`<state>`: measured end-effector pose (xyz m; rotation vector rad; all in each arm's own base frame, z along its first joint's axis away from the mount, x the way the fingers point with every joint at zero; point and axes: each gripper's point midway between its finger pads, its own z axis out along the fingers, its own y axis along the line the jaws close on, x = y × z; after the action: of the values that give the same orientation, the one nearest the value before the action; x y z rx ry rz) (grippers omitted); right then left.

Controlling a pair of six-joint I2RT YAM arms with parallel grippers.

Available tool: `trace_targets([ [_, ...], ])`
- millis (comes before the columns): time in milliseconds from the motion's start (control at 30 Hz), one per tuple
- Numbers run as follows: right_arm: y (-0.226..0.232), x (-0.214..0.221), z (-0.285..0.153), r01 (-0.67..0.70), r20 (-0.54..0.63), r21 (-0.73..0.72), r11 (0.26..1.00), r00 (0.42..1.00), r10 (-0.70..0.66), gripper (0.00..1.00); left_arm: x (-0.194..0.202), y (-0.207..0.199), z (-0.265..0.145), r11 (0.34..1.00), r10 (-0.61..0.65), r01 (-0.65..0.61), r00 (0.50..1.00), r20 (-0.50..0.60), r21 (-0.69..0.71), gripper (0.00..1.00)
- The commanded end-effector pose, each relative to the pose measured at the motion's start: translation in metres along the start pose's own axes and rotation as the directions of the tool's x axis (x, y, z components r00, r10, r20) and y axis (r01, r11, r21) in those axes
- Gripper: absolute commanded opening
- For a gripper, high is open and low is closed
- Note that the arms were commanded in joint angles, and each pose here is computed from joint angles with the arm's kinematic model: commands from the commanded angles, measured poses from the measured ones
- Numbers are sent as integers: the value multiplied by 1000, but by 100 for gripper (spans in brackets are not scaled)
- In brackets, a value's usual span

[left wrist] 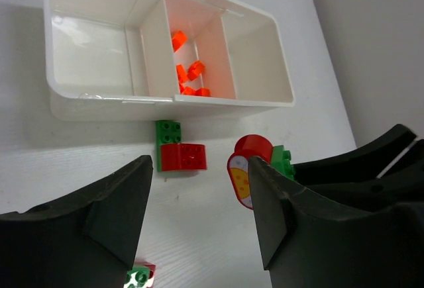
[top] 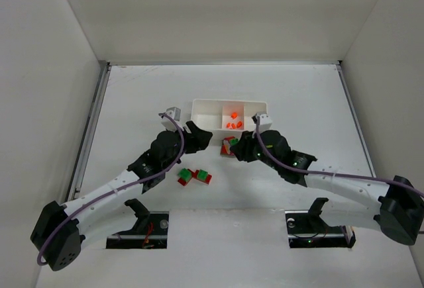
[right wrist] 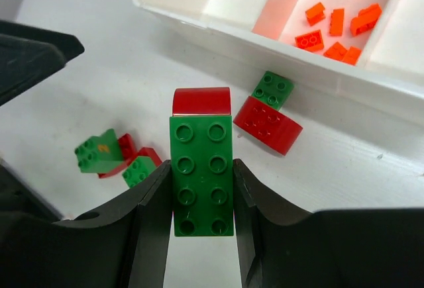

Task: Sort the legos into containers by color

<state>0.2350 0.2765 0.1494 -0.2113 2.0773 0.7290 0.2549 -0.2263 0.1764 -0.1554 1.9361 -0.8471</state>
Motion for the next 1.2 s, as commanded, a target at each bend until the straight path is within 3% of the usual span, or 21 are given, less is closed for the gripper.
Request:
trace_targets([
  [0, 19, -18, -7, -186, 55, -121, 975, 979, 194, 29, -30, -44, -5, 980, -146, 133, 986, 83, 151, 60],
  [200, 43, -59, -32, -356, 131, -282, 891, 906, 403, 28, -39, -72, -7, 894, -363, 330, 930, 60, 303, 72],
  [300, 49, -76, -45, -391, 160, -336, 857, 873, 461, 28, -40, -78, -7, 864, -409, 375, 912, 34, 337, 72],
  [733, 54, -97, -55, -496, 170, -438, 750, 773, 611, 29, -31, -93, -9, 767, -518, 492, 853, -55, 411, 72],
  [1167, 68, -104, -27, -576, 109, -494, 651, 702, 704, 29, -35, -92, -9, 732, -555, 527, 829, -69, 432, 70],
])
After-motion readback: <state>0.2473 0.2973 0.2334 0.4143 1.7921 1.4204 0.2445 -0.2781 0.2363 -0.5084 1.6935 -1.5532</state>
